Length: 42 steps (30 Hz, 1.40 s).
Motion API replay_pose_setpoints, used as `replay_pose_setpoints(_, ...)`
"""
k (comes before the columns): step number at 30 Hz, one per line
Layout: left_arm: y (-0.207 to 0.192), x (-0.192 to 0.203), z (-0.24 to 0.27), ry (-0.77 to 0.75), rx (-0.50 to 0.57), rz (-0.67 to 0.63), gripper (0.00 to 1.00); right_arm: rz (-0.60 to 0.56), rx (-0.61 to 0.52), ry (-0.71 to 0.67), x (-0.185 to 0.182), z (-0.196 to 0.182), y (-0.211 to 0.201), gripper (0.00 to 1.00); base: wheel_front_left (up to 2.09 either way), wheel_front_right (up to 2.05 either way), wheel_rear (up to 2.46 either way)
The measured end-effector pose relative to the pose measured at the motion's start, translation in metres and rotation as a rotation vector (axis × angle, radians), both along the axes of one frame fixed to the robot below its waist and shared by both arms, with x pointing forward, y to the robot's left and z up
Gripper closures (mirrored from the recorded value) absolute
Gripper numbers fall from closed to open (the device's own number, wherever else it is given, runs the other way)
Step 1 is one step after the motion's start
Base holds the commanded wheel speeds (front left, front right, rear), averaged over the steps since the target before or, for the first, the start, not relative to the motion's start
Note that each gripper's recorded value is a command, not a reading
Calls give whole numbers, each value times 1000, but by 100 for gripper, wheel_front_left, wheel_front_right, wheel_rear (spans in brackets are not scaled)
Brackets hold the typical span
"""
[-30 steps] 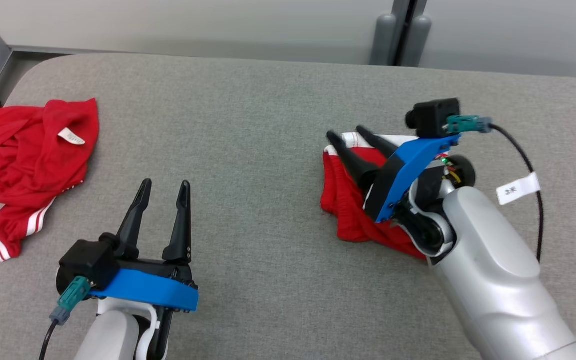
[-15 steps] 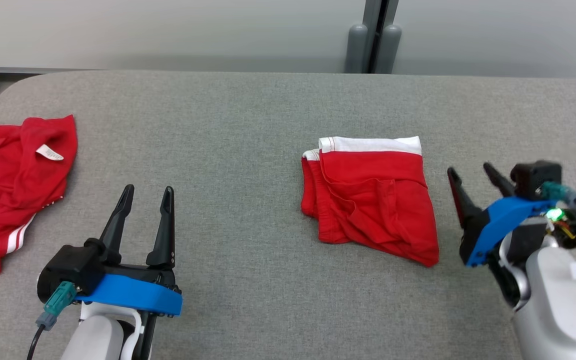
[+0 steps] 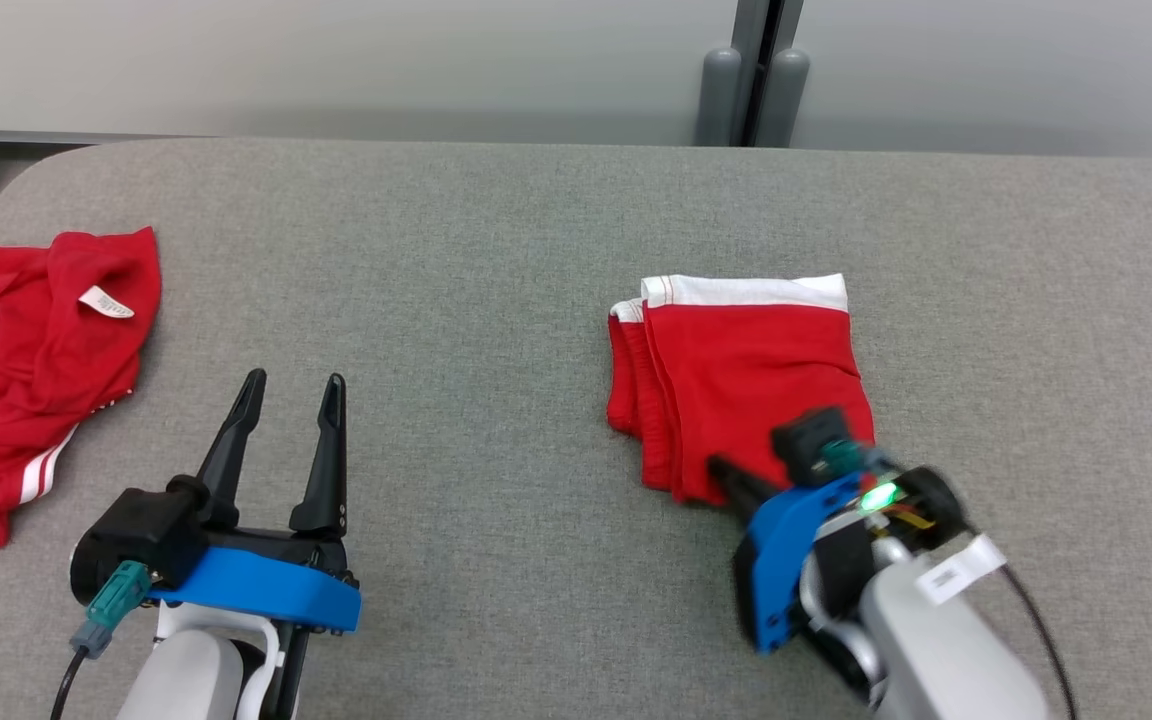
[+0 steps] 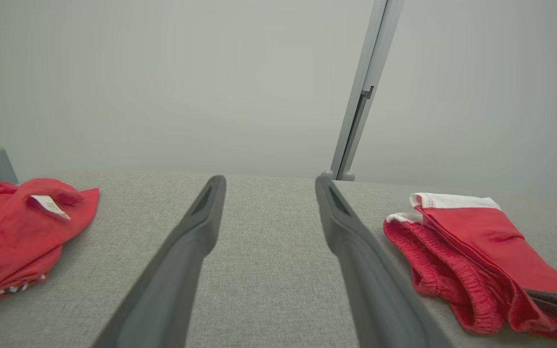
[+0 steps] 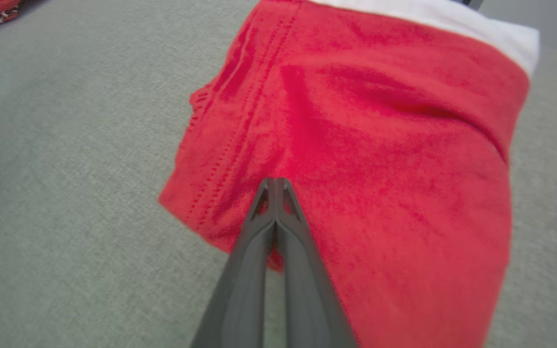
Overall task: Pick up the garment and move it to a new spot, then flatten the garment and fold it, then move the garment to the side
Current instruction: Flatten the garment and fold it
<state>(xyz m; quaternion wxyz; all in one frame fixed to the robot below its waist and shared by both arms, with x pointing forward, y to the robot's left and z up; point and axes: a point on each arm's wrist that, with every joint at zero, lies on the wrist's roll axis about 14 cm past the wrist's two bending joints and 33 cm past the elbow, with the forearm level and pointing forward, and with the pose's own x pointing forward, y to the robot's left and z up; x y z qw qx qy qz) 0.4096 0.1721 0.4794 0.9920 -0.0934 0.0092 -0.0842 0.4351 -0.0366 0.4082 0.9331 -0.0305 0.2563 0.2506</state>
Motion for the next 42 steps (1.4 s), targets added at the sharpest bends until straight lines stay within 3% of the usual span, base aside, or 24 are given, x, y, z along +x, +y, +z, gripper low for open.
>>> replay_pose_setpoints(7,2,-6,-1,4,-3,6,0,188,216,122,-62,15,75,100,0,0,0)
replay_pose_setpoints(10,4,-7,1,-2,-4,14,0,166,321,33,-56,46,78,100,0,0,0)
replay_pose_setpoints(12,5,-9,3,-5,-4,18,0,118,386,-51,-47,68,67,0,0,0,0)
replay_pose_setpoints(14,5,-10,5,-12,0,21,0,24,434,-133,-37,83,43,0,0,0,0)
replay_pose_setpoints(19,5,-12,7,-21,4,23,0,-174,434,-346,-23,116,-27,0,0,0,0)
replay_pose_setpoints(26,6,-15,10,-32,13,29,0,-406,286,-441,-35,115,-117,0,0,0,0)
replay_pose_setpoints(33,9,-27,5,-19,30,43,0,-487,199,-422,-50,110,-154,0,0,0,0)
replay_pose_setpoints(42,5,-32,1,-6,39,36,0,-520,179,-404,-55,100,-167,0,0,0,0)
